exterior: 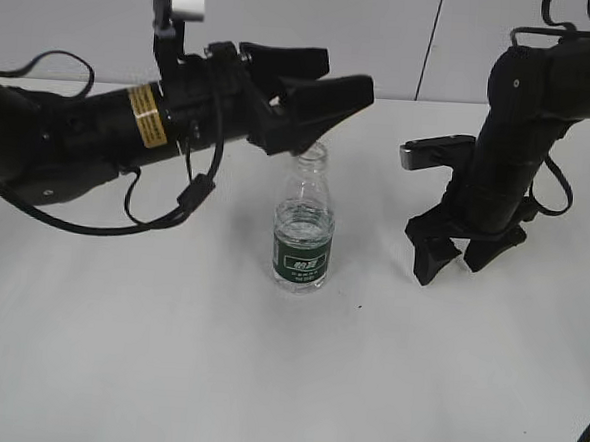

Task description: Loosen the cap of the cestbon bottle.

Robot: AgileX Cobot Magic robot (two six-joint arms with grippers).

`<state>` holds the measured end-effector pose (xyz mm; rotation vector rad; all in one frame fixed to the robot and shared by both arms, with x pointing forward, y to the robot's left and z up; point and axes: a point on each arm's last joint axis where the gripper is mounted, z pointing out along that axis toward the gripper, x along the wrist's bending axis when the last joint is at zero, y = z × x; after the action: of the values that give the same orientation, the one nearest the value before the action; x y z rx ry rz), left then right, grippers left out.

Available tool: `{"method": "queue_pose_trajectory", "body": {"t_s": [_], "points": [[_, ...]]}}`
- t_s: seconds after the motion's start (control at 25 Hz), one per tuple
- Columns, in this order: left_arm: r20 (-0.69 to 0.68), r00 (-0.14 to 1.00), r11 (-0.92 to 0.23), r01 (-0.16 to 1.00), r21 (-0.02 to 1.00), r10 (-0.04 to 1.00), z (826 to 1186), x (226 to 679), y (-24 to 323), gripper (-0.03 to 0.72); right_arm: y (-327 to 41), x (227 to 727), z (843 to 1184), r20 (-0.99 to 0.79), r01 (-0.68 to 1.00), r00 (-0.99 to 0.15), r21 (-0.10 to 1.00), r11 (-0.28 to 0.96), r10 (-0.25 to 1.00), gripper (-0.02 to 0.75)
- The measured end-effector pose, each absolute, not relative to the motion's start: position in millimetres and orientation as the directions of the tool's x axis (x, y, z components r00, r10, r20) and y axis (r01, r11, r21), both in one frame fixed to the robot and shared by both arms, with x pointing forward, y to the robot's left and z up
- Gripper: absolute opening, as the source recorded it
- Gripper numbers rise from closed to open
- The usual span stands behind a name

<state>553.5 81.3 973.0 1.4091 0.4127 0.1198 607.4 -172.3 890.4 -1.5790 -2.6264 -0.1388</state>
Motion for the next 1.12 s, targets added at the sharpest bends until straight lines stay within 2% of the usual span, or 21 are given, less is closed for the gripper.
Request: {"method": "queue_pose_trajectory", "body": {"t_s": [0.24, 0.4, 0.64, 0.76, 0.96, 1.12], "points": [[-0.222, 0.872, 0.146, 0.175, 0.974, 0.436, 1020, 549, 92, 0.587, -173, 603, 923, 0.110, 0.890, -0.456, 0.078, 0.450, 0.883, 0.588], [-0.270, 0.744, 0.091, 0.272, 0.958, 0.611, 1043, 548, 109, 0.584, -174, 598, 945, 0.113, 0.896, -0.442, 0.098, 0.433, 0.890, 0.588], [-0.221, 0.510, 0.031, 0.354, 0.935, 0.831, 1070, 538, 142, 0.580, -176, 589, 965, 0.121, 0.896, -0.442, 0.093, 0.434, 0.889, 0.588], [-0.189, 0.341, 0.027, 0.429, 0.903, 0.921, 1072, 534, 164, 0.580, -177, 586, 970, 0.123, 0.896, -0.444, 0.084, 0.437, 0.887, 0.588], [-0.136, 0.054, 0.079, 0.588, 0.805, 0.989, 1057, 536, 204, 0.580, -179, 581, 985, 0.121, 0.893, -0.449, 0.097, 0.440, 0.885, 0.588], [-0.098, -0.034, 0.093, 0.713, 0.695, 0.995, 1045, 532, 229, 0.580, -183, 576, 1000, 0.089, 0.886, -0.458, 0.121, 0.447, 0.884, 0.588]]}}
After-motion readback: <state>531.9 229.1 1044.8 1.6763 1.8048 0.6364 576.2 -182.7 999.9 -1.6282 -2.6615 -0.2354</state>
